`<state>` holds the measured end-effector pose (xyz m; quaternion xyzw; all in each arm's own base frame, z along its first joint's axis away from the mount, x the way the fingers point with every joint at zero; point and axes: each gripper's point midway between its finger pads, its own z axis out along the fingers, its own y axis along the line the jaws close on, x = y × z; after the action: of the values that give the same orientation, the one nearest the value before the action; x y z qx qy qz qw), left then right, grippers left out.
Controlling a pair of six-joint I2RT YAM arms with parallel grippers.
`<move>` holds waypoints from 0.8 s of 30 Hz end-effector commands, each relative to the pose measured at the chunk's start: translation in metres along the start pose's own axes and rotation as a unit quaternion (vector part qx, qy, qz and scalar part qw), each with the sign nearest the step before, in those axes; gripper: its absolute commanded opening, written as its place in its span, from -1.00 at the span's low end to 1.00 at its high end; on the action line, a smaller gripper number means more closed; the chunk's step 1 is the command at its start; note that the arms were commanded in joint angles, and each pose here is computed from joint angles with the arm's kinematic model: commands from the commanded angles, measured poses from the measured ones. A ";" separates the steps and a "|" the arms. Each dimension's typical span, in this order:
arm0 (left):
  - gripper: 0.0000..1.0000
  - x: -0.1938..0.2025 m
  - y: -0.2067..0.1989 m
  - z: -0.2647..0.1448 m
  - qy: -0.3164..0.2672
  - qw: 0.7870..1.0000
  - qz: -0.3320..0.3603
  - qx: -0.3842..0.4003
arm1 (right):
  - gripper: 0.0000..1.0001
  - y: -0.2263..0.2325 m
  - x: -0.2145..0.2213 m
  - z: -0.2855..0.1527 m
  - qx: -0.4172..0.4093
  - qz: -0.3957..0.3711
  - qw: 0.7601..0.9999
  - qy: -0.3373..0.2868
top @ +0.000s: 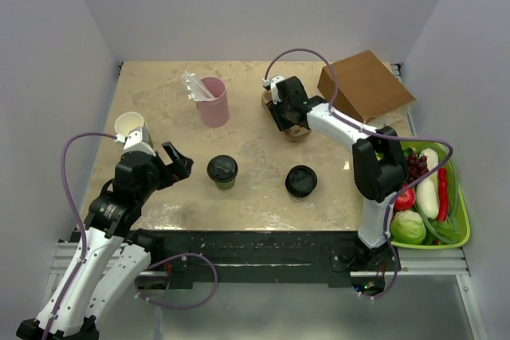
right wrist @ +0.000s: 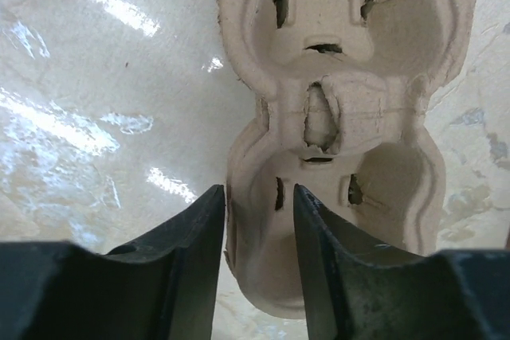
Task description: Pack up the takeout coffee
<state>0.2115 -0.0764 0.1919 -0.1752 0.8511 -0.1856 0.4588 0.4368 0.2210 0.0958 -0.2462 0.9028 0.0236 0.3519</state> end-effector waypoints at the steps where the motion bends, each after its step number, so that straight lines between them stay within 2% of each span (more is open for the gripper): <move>1: 0.99 -0.006 -0.005 0.000 -0.010 1.000 0.013 0.012 | -0.10 -0.009 -0.040 -0.026 0.007 -0.062 0.996 -0.069; 7: 0.99 -0.006 -0.005 0.001 -0.009 1.000 0.011 0.010 | -0.05 -0.002 -0.082 -0.034 -0.016 -0.104 0.986 -0.130; 12: 0.99 -0.006 -0.004 0.002 -0.009 1.000 0.010 0.004 | -0.03 0.008 -0.090 -0.006 -0.031 -0.123 0.986 -0.109; 19: 0.99 -0.005 -0.001 0.005 -0.006 1.000 0.010 -0.005 | -0.02 0.025 -0.105 0.013 -0.047 -0.119 0.985 -0.114; 24: 0.99 -0.005 -0.001 0.005 -0.005 1.000 0.008 -0.006 | -0.04 0.016 -0.111 0.026 -0.003 -0.103 0.988 -0.112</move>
<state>0.2137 -0.0767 0.1859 -0.1762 0.8581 -0.1780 0.4483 0.4994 0.2847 0.1170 -0.3619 0.8346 0.0364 0.4138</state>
